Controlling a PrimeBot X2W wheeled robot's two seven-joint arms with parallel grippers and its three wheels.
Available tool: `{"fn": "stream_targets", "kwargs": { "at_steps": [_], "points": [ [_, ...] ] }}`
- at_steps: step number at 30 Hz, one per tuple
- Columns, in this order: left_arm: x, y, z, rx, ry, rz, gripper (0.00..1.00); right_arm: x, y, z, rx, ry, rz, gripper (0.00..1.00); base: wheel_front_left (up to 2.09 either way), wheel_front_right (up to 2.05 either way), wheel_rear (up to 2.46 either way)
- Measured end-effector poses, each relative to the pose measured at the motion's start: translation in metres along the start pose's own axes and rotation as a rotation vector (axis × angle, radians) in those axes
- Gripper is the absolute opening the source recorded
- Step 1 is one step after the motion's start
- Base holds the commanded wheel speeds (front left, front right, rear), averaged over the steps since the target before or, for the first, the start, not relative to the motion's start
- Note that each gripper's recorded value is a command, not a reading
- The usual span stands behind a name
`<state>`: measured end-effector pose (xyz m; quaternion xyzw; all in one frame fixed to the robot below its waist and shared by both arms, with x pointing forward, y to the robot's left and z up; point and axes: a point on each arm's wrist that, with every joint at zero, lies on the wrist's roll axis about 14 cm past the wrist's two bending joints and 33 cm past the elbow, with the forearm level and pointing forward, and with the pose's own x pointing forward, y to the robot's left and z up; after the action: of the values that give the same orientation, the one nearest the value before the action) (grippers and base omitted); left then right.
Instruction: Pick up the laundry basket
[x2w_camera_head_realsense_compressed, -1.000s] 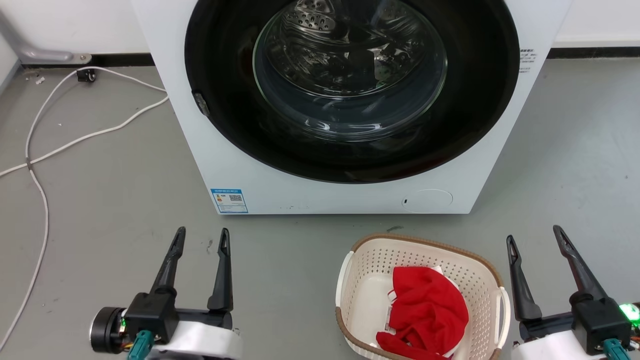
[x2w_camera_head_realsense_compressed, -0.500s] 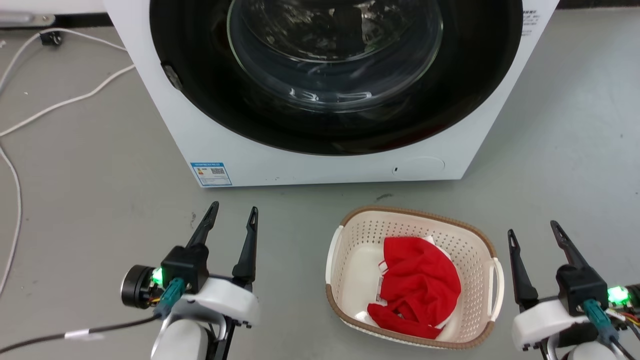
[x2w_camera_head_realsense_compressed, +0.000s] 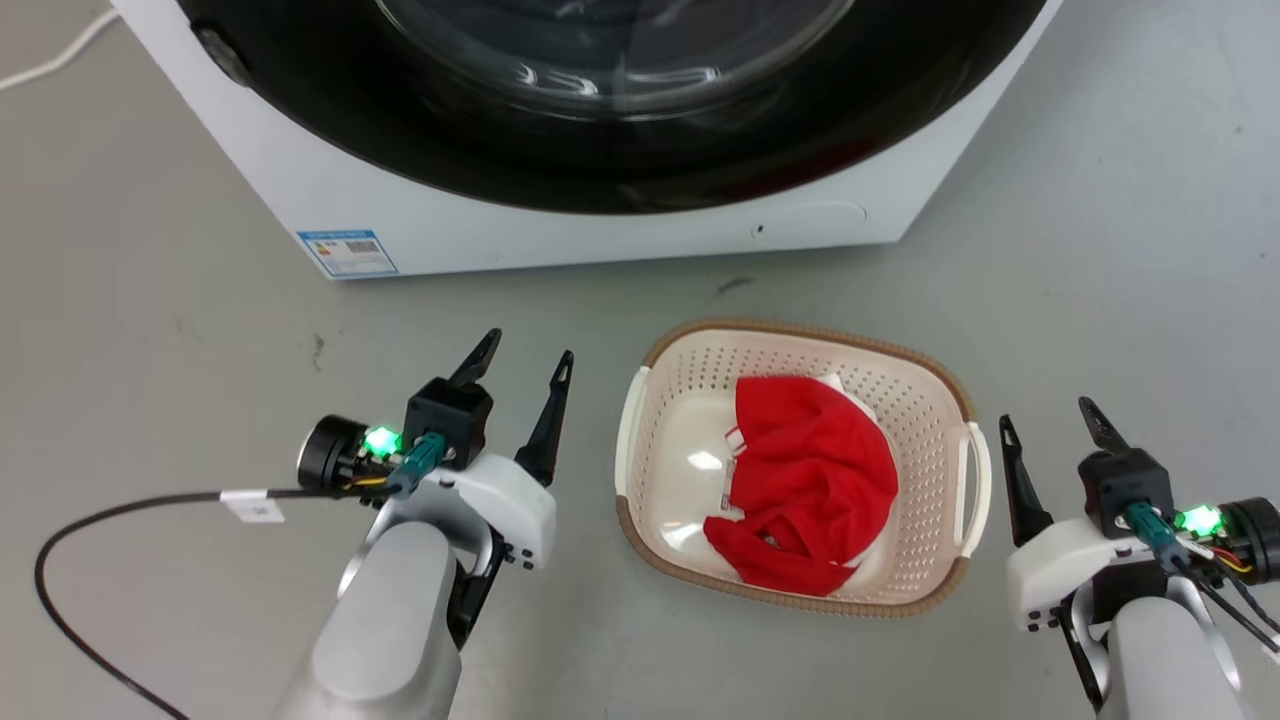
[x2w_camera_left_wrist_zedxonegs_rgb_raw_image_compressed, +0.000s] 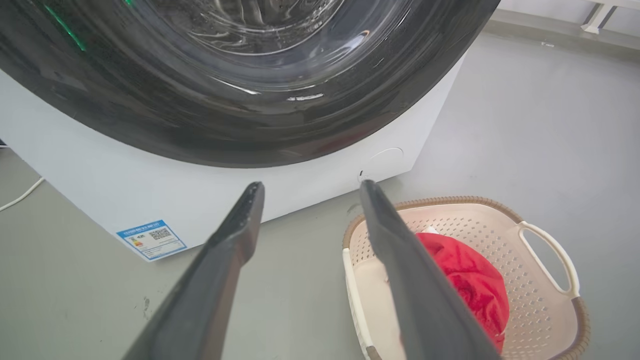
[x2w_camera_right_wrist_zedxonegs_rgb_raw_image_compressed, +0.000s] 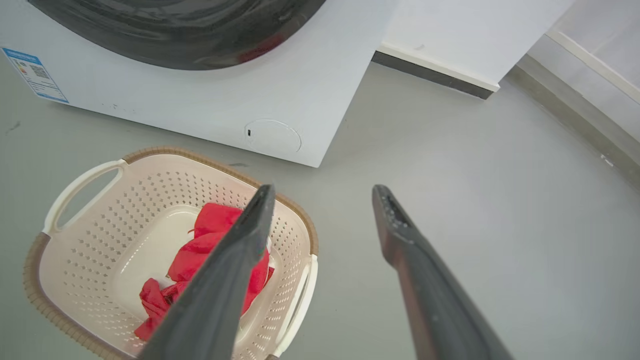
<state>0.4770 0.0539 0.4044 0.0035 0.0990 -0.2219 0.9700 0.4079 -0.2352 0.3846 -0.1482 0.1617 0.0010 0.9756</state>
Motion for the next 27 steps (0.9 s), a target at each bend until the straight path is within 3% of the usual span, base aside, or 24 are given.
{"fn": "stream_targets", "kwargs": {
  "at_steps": [11,27],
  "points": [
    [0.04,-0.031,-0.06,0.018,0.182,-0.158,1.0,0.018,0.003,-0.059,-0.005,0.2,0.022,1.0,0.0,0.0,0.0],
    [0.069,-0.045,-0.145,0.007,0.416,-0.253,1.0,0.031,0.015,-0.132,0.001,0.456,0.075,1.0,0.0,0.0,0.0]
  ]
}}
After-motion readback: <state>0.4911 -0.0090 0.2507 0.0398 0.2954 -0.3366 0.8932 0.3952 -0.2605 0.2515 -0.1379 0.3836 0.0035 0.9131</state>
